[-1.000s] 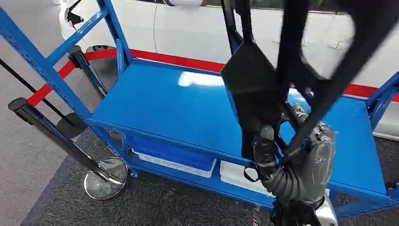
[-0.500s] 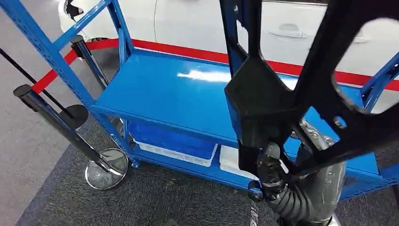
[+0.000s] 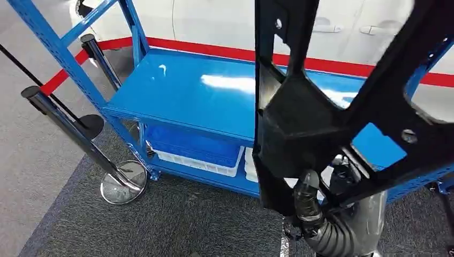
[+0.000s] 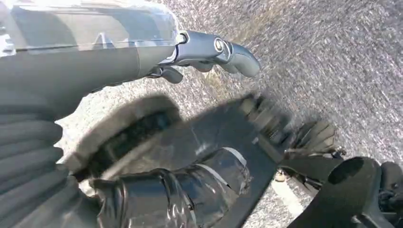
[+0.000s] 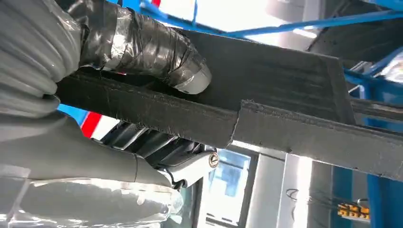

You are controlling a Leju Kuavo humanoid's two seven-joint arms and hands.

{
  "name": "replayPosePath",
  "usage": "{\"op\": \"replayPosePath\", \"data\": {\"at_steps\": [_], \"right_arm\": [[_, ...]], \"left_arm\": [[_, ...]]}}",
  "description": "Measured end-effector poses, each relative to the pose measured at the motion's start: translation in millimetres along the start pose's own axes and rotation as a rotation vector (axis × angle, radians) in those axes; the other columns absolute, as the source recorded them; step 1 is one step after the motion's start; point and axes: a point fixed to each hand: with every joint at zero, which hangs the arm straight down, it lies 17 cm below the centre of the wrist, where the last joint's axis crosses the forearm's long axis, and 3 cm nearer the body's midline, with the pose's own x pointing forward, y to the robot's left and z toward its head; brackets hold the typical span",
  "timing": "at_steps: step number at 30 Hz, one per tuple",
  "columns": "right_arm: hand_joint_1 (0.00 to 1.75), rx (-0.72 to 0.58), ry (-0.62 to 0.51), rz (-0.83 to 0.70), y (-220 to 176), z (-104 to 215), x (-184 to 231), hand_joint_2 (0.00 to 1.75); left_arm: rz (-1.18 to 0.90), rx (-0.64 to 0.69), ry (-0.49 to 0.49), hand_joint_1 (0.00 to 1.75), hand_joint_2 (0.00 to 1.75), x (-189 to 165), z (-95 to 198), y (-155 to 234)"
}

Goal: Take the parts from the cabinet and place them on the table.

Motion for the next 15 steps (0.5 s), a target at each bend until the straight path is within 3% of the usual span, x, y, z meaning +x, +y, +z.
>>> {"op": "replayPosePath", "data": {"at_steps": [15], "right_arm": [[1.75, -0.031, 0.080, -0.238, 3, 19, -4, 1.75]], "left_arm": [[0.025, -0.029, 0.018, 0.00, 1.75, 0, 0, -5]]}}
